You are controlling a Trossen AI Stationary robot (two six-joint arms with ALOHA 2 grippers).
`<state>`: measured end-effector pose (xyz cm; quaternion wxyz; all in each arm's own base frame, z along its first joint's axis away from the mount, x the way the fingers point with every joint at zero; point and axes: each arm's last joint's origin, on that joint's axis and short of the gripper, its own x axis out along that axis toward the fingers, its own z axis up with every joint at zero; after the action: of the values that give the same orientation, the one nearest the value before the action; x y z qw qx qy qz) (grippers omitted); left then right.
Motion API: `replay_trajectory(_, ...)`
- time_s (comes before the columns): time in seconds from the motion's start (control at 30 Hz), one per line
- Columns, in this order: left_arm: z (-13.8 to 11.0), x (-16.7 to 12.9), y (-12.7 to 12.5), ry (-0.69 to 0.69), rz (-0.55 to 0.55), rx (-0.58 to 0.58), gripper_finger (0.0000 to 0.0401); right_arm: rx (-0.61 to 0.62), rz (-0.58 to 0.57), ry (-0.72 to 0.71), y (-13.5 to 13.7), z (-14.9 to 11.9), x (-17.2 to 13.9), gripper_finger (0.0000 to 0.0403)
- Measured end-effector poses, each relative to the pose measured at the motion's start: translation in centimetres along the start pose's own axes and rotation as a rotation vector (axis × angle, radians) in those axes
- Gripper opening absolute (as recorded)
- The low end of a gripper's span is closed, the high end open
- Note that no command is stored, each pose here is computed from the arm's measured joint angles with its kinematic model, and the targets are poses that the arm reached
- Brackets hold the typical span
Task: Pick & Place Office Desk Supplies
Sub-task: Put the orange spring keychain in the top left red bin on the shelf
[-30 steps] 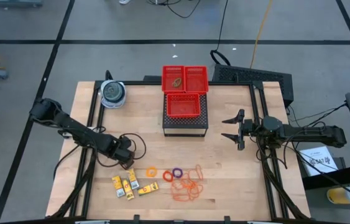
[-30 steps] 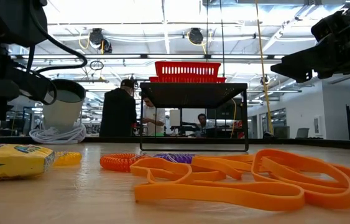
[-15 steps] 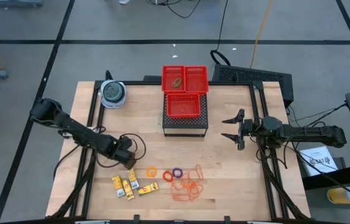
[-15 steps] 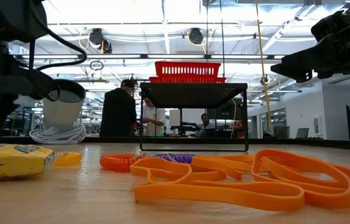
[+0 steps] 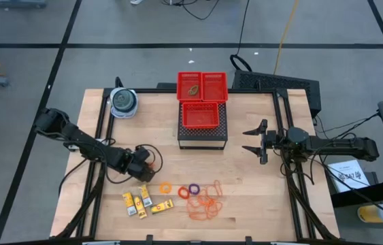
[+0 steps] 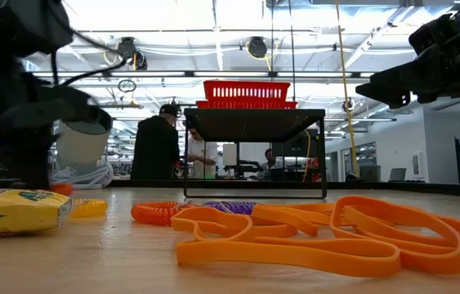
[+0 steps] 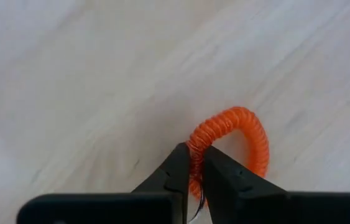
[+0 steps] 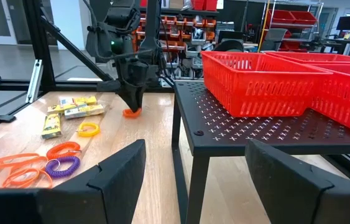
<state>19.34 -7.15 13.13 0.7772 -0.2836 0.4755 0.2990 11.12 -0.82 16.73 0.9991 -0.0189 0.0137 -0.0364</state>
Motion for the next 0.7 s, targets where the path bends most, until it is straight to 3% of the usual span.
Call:
replay_trajectory(0.37,2.9,-0.3,-2.6,-0.197,-0.272,0.079,0.0048,0.0,0.0,0.0,0.0,0.0,0.0,0.0267)
replay_trajectory(0.7,6.5,-2.3,-5.1,-0.484,-0.637,0.202,0.0051,0.0,0.0,0.0,0.0,0.0,0.0,0.0267)
